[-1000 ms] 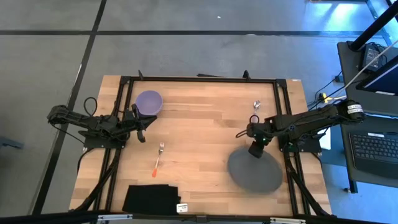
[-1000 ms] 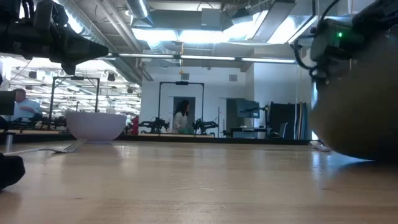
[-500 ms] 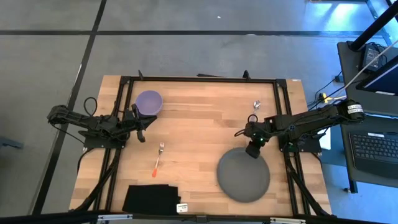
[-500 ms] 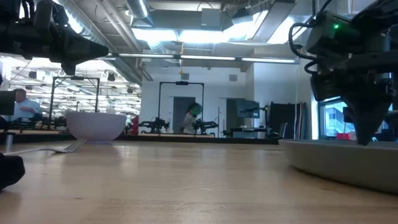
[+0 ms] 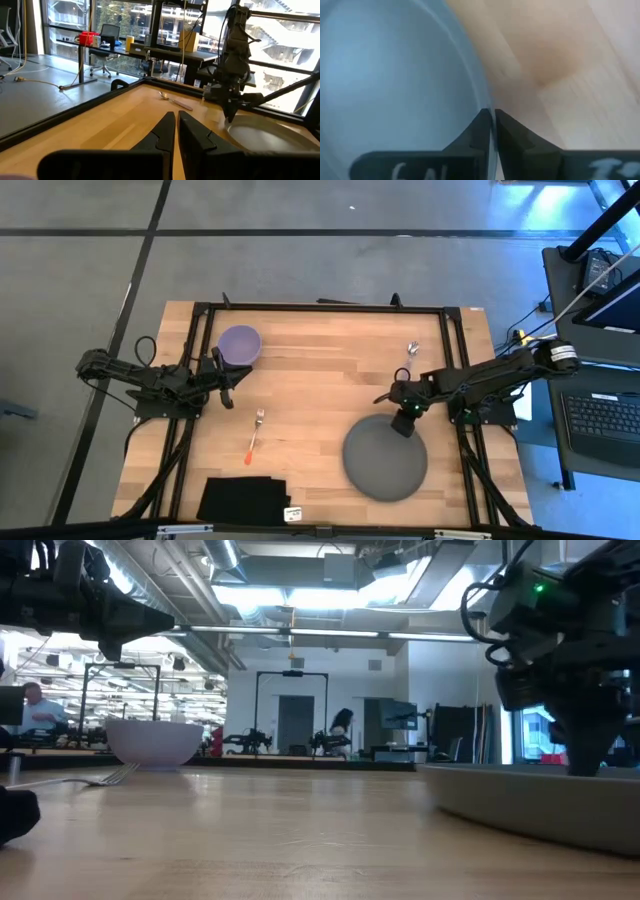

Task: Set table place
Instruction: Put the gray plate to the center of the table, then put the purple bowl on the gray plate

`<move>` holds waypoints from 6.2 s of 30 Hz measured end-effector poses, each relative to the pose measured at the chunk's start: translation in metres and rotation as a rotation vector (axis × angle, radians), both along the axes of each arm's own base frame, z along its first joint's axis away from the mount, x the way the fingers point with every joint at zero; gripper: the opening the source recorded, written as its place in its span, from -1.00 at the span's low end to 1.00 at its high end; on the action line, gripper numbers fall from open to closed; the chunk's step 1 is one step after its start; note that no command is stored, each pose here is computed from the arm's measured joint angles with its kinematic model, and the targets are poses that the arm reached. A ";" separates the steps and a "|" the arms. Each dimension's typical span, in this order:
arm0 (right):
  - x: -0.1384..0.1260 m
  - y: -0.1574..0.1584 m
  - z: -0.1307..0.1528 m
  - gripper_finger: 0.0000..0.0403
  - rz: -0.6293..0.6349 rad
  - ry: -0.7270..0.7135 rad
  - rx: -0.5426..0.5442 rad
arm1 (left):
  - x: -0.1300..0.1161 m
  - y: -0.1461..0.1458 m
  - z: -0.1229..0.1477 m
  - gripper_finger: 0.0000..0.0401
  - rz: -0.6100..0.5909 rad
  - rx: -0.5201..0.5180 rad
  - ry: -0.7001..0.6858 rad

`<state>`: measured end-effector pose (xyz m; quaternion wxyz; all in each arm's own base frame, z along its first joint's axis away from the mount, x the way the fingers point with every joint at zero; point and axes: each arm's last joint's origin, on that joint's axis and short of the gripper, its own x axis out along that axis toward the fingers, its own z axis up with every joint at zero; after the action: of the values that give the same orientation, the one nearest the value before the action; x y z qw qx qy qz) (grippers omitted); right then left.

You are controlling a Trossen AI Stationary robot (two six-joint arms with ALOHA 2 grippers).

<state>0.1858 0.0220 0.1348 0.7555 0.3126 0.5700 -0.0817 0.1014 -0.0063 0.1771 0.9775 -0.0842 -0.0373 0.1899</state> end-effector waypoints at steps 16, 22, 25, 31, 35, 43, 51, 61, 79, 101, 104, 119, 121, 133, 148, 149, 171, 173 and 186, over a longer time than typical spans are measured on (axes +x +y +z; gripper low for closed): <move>0.077 -0.022 0.114 -0.97 0.014 -0.521 -0.238 | 0.000 0.000 0.002 -0.93 0.001 -0.002 -0.017; 0.107 -0.055 0.113 -0.97 -0.084 -0.347 -0.283 | -0.002 0.002 0.009 -0.93 0.064 -0.026 -0.095; 0.125 -0.070 0.095 -0.97 -0.091 -0.260 -0.244 | -0.002 0.003 0.012 -0.93 0.085 -0.038 -0.127; 0.158 -0.087 0.055 -0.96 -0.042 -0.166 -0.107 | -0.003 0.003 0.017 -0.93 0.097 -0.052 -0.154; 0.170 -0.089 0.032 -0.96 -0.003 -0.096 -0.093 | -0.004 0.003 0.022 -0.93 0.096 -0.073 -0.174; 0.178 -0.090 -0.001 -0.89 0.049 -0.047 -0.027 | -0.003 0.003 0.018 -0.93 0.095 -0.063 -0.130; 0.186 -0.091 0.012 -0.68 0.082 -0.081 -0.032 | -0.003 0.003 0.018 -0.93 0.095 -0.063 -0.131; 0.214 -0.098 0.086 -0.64 0.190 -0.185 -0.154 | -0.004 0.004 0.017 -0.93 0.149 -0.080 -0.129; 0.220 -0.101 0.261 -0.63 0.313 -0.639 -0.474 | -0.031 0.013 0.093 -0.66 0.257 0.055 0.206; 0.210 -0.101 0.299 -0.63 0.303 -0.733 -0.520 | 0.036 0.039 0.092 -0.59 0.452 -0.432 0.608; 0.209 -0.101 0.298 -0.63 0.296 -0.719 -0.508 | 0.044 0.054 0.091 -0.60 0.502 -0.460 0.662; 0.207 -0.100 0.293 -0.63 0.324 -0.673 -0.503 | 0.074 0.106 0.042 -0.39 0.495 -0.651 0.988; 0.207 -0.100 0.293 -0.63 0.326 -0.673 -0.504 | 0.080 0.110 0.036 -0.36 0.463 -0.664 1.002; 0.207 -0.100 0.293 -0.63 0.329 -0.674 -0.506 | 0.091 0.129 0.003 -0.34 0.436 -0.741 1.130; 0.205 -0.100 0.291 -0.63 0.350 -0.654 -0.510 | 0.105 0.127 0.029 -0.96 0.391 -0.588 1.191; 0.204 -0.099 0.290 -0.63 0.353 -0.640 -0.504 | 0.107 0.126 0.037 -0.97 0.393 -0.574 1.189; 0.146 -0.094 0.322 -0.63 0.267 -0.610 -0.453 | 0.197 -0.033 0.111 -0.98 -0.184 -0.316 0.908; 0.148 -0.095 0.313 -0.63 0.264 -0.580 -0.435 | 0.204 -0.048 0.105 -0.98 -0.229 -0.296 0.903; 0.153 -0.063 0.271 -0.63 0.388 -0.514 -0.226 | 0.237 -0.086 0.048 -0.98 -0.329 -0.317 1.004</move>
<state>0.3391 -0.0411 0.4060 0.9057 0.1230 0.3971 0.0827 0.3385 -0.0922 0.2247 0.8674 -0.1343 0.4760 0.0550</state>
